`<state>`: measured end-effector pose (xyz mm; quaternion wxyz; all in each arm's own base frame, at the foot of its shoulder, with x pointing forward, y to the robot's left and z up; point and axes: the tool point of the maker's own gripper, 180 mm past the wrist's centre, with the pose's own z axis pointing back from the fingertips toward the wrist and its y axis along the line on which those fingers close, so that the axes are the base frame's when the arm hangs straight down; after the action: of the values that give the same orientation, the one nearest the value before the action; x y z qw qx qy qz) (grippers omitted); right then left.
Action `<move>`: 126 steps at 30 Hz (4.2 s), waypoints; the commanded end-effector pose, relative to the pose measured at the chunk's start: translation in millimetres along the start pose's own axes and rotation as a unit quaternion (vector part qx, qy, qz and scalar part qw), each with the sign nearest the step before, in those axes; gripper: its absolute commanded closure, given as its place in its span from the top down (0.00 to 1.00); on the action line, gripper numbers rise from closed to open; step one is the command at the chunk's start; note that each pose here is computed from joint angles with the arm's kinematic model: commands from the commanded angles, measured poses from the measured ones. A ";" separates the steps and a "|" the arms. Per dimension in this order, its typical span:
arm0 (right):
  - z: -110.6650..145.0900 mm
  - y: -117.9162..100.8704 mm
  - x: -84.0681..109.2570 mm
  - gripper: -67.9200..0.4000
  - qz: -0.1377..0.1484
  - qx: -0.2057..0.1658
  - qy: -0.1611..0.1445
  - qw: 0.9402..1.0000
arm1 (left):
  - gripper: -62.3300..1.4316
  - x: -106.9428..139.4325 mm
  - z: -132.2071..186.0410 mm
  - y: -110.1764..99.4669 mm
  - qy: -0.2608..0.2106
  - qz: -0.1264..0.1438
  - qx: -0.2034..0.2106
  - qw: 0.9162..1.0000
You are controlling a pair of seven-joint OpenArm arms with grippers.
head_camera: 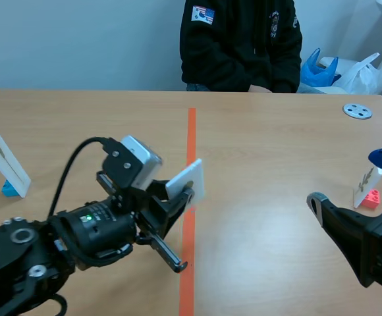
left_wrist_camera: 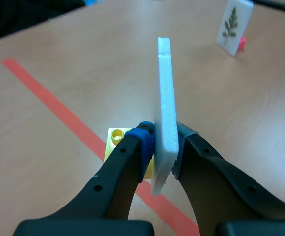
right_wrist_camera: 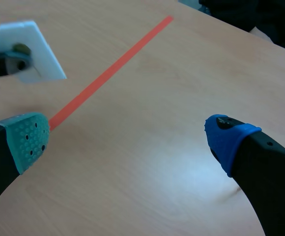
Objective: Sort the leaf by its shape. The table is split by an orange tape line. A compound leaf with several leaflets goes to the left side, a simple leaf with one blade goes to the right side. Return to the home posture when a red brick is placed on the table.
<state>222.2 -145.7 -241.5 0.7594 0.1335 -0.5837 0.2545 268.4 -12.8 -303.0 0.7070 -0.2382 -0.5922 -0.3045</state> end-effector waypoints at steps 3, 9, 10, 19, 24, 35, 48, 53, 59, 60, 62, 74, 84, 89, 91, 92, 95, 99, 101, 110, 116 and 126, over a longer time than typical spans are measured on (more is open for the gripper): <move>-1.2 -4.2 11.7 1.00 0.006 -0.002 -0.020 1.000 | 0.09 11.4 25.7 9.0 -0.005 0.014 0.033 0.999; -1.2 -4.2 11.7 1.00 0.006 -0.002 -0.020 1.000 | 0.09 13.2 69.4 33.4 -0.003 0.049 0.103 0.993; -1.2 -4.2 11.7 1.00 0.006 -0.002 -0.020 1.000 | 0.09 10.6 75.3 37.7 0.001 0.055 0.114 0.992; -1.2 -4.3 12.7 1.00 0.003 -0.003 -0.023 1.000 | 0.09 -7.6 115.7 88.3 0.020 0.065 0.212 0.975; -1.2 -4.3 12.5 1.00 0.003 -0.003 -0.023 1.000 | 0.09 -20.1 128.1 121.3 0.022 0.068 0.271 0.960; -1.2 -4.2 12.4 1.00 0.003 -0.002 -0.022 1.000 | 0.09 -60.6 139.2 177.0 0.027 0.079 0.344 0.935; -1.2 -4.2 12.4 1.00 0.003 -0.002 -0.022 1.000 | 0.09 -95.2 158.1 222.6 0.012 0.122 0.416 0.901; -1.2 -4.2 12.4 1.00 0.003 -0.002 -0.022 1.000 | 0.09 -103.7 160.7 232.0 0.020 0.126 0.427 0.895; -1.2 -4.2 12.4 1.00 0.003 -0.002 -0.022 1.000 | 0.25 -104.6 161.1 232.8 0.021 0.126 0.428 0.895; -1.2 -4.2 12.4 1.00 0.003 -0.002 -0.022 1.000 | 0.29 -104.6 161.1 232.8 0.021 0.126 0.428 0.895; -1.2 -4.2 12.4 1.00 0.003 -0.002 -0.022 1.000 | 0.39 -104.7 161.7 233.0 0.022 0.126 0.428 0.895; -1.2 -4.1 12.4 1.00 0.003 -0.002 -0.022 1.000 | 1.00 -71.0 156.8 229.8 -0.034 0.103 0.396 0.912; -1.2 -4.1 12.4 1.00 0.003 -0.002 -0.022 1.000 | 1.00 -23.6 147.9 183.6 -0.024 0.063 0.298 0.952; -1.2 -4.1 12.4 1.00 0.003 -0.002 -0.022 1.000 | 1.00 -3.5 131.9 128.3 -0.014 0.076 0.202 0.976; -1.2 -4.1 12.4 1.00 0.003 -0.002 -0.022 1.000 | 1.00 5.7 125.4 103.3 -0.013 0.083 0.156 0.984; -1.2 -4.1 12.4 1.00 0.003 -0.002 -0.022 1.000 | 1.00 10.6 122.8 92.7 -0.012 0.084 0.137 0.987; -1.2 -4.1 12.4 1.00 0.003 -0.002 -0.022 1.000 | 1.00 24.7 116.3 67.1 -0.003 0.079 0.094 0.992; -1.2 -4.1 12.4 1.00 0.003 -0.002 -0.022 1.000 | 1.00 40.9 112.1 41.9 0.002 0.066 0.057 0.996; -1.2 -4.1 12.5 1.00 0.003 -0.002 -0.023 1.000 | 1.00 46.1 111.4 33.8 -0.001 0.061 0.046 0.997; -1.2 -4.1 12.3 1.00 0.003 -0.002 -0.022 1.000 | 1.00 43.0 107.0 18.3 0.007 0.063 0.025 0.998; -1.2 -4.1 12.3 1.00 0.003 -0.002 -0.022 1.000 | 1.00 43.0 106.7 13.2 0.008 0.065 0.011 0.998; -1.2 -4.1 11.7 1.00 0.003 -0.002 -0.020 1.000 | 1.00 42.7 106.4 6.9 0.009 0.067 -0.005 0.998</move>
<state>222.4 -145.5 -240.5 0.7588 0.1366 -0.5854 0.2507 203.1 61.3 -246.5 0.7360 -0.2719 -0.5591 -0.2680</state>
